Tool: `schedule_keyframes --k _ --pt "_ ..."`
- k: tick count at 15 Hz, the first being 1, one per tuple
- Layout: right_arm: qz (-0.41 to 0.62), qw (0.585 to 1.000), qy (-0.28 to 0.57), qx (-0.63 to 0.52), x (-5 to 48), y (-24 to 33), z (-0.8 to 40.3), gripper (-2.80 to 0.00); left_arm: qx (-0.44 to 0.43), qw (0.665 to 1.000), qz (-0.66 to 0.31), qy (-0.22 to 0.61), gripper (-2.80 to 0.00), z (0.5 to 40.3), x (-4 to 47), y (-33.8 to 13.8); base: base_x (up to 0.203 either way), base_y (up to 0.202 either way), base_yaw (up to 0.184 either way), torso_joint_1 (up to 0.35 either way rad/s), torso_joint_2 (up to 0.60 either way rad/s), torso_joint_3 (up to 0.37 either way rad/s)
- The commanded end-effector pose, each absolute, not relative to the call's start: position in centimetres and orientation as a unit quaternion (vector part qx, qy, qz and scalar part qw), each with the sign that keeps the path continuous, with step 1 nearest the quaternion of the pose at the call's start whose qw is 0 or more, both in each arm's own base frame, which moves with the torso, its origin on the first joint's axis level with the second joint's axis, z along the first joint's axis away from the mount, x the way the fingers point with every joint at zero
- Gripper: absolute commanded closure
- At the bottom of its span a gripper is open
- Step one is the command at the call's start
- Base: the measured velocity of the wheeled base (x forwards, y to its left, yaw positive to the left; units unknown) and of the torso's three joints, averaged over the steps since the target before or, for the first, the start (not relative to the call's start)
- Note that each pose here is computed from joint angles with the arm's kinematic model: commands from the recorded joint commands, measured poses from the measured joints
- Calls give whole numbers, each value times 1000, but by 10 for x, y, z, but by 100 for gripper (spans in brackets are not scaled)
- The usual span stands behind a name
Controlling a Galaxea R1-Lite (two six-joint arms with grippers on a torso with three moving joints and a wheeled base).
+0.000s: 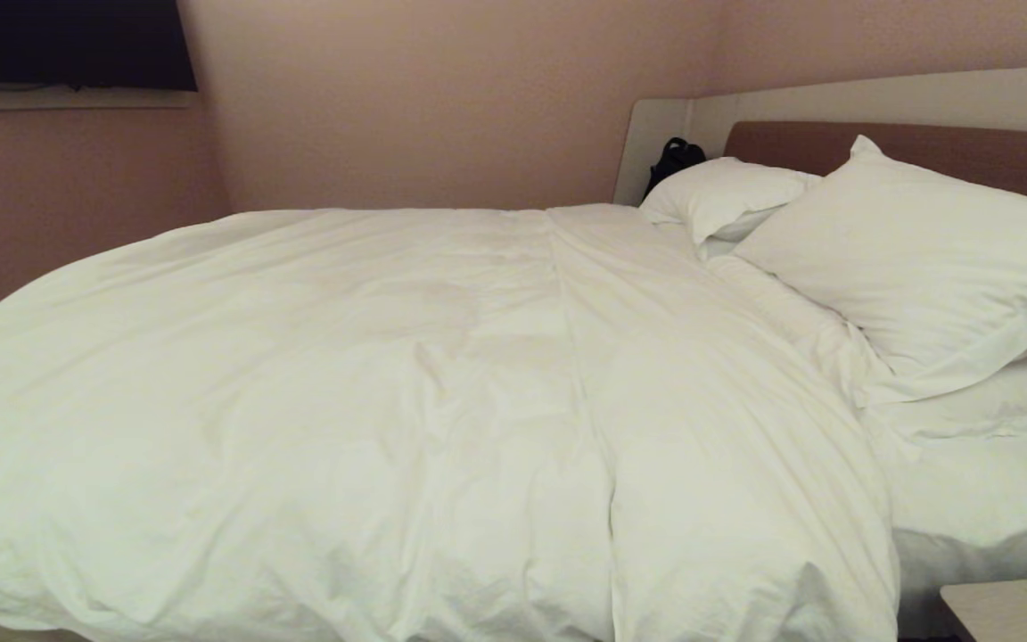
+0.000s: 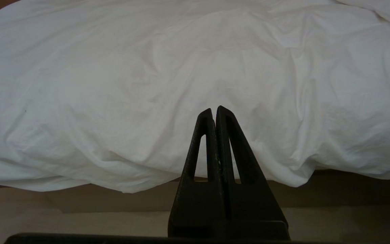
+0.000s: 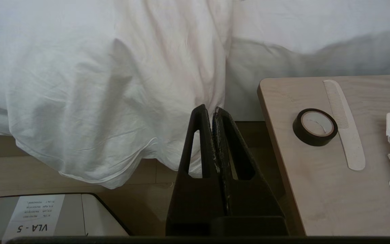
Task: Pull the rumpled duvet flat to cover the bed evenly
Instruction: Flatten the corners of the folded blanket
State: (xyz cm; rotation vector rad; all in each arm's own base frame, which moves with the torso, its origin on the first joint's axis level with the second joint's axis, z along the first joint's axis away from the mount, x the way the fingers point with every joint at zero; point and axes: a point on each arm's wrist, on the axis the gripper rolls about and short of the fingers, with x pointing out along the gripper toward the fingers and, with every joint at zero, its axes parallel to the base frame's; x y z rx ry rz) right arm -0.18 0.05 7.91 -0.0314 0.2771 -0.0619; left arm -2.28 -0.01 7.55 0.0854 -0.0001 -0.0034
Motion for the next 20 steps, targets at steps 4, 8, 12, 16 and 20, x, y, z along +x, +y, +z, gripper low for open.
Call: schedule_keyframes --k 4,8,12,16,20 --pt "-30 990 139 -16 -2 1 79 0 43 999 -2 0 0 75 -23 0 0 0 0 0 0 0" --pt "-30 990 139 -16 -2 1 79 0 43 999 -2 0 0 75 -23 0 0 0 0 0 0 0" --pt "15 989 146 -22 0 0 79 0 43 999 -2 -1 0 76 -23 0 0 0 0 0 0 0" --pt "18 990 135 -23 -2 0 79 0 43 999 -2 0 0 75 -23 0 0 0 0 0 0 0" --pt "20 992 122 -23 -4 0 79 0 43 999 -2 0 0 75 -23 0 0 0 0 0 0 0"
